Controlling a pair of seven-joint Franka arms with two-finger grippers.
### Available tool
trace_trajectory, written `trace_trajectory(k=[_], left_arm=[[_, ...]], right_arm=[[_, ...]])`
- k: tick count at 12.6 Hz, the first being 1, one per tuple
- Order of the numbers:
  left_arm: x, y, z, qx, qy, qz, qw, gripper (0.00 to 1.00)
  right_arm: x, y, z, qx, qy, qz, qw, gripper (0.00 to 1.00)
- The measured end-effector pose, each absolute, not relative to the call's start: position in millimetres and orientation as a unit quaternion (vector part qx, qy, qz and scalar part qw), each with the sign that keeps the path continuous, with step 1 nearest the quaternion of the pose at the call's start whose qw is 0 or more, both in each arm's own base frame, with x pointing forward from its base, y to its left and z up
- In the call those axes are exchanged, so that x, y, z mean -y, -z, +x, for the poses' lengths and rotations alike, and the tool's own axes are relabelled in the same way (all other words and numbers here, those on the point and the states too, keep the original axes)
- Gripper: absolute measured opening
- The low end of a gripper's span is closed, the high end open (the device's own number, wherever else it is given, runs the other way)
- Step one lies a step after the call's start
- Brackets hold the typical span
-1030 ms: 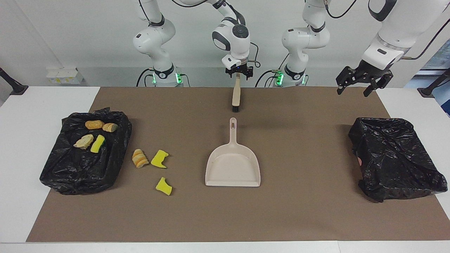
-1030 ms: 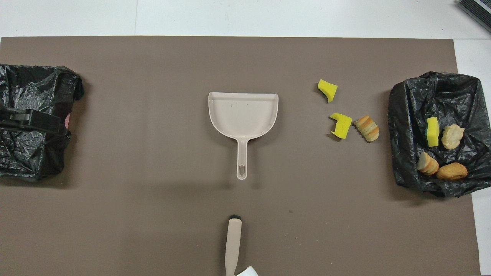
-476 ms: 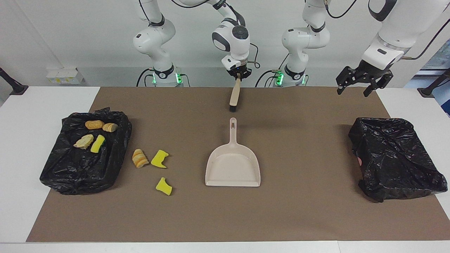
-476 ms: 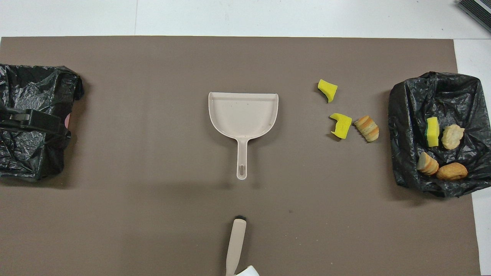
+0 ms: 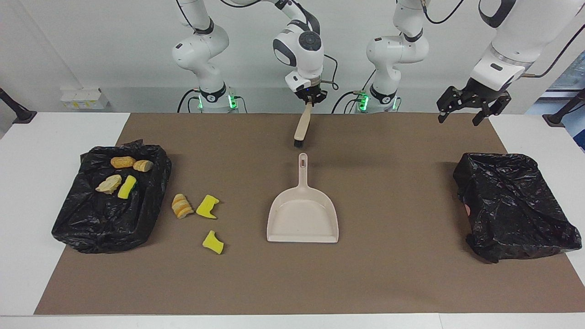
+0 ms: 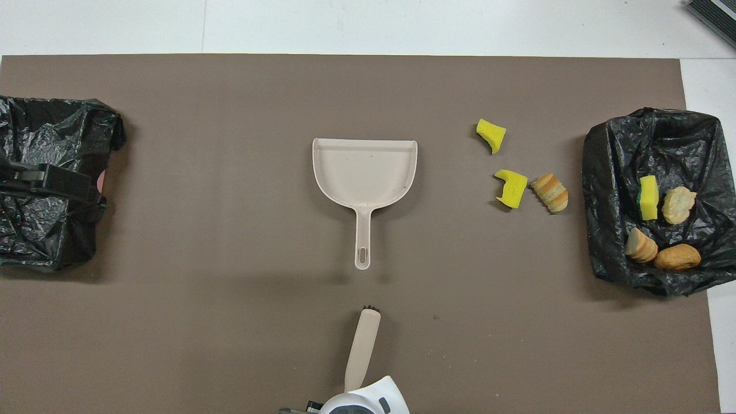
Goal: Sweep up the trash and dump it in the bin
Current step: 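Grasp the brush with the right gripper while the left gripper reaches the dustpan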
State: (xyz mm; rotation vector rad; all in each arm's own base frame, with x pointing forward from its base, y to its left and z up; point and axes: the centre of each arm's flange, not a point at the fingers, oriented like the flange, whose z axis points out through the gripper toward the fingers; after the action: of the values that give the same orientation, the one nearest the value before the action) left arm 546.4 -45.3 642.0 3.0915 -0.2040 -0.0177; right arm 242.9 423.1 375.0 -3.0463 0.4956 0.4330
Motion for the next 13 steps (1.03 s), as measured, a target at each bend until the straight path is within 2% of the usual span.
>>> trace_trajectory(k=[3, 6, 9, 13], left_arm=[[57.3, -642.3, 545.3, 0.076, 0.005, 0.997, 0.022, 1.0], [105.6, -641.9, 543.0, 0.089, -0.011, 0.996, 0.023, 1.0], [169.1, -612.7, 540.0, 0.113, -0.028, 0.993, 0.028, 1.0], [246.1, -558.5, 525.7, 0.131, -0.04, 0.99, 0.036, 1.0]], right_arm=[[-402.3, -423.0, 265.6, -0.169, -0.152, -0.974, -0.001, 0.26], [-361.5, -457.7, 305.0, -0.163, -0.129, -0.977, -0.04, 0.26], [-316.7, -455.4, 352.4, -0.156, -0.095, -0.98, -0.084, 0.26], [-234.5, -432.9, 425.9, -0.115, -0.085, -0.981, -0.134, 0.26]])
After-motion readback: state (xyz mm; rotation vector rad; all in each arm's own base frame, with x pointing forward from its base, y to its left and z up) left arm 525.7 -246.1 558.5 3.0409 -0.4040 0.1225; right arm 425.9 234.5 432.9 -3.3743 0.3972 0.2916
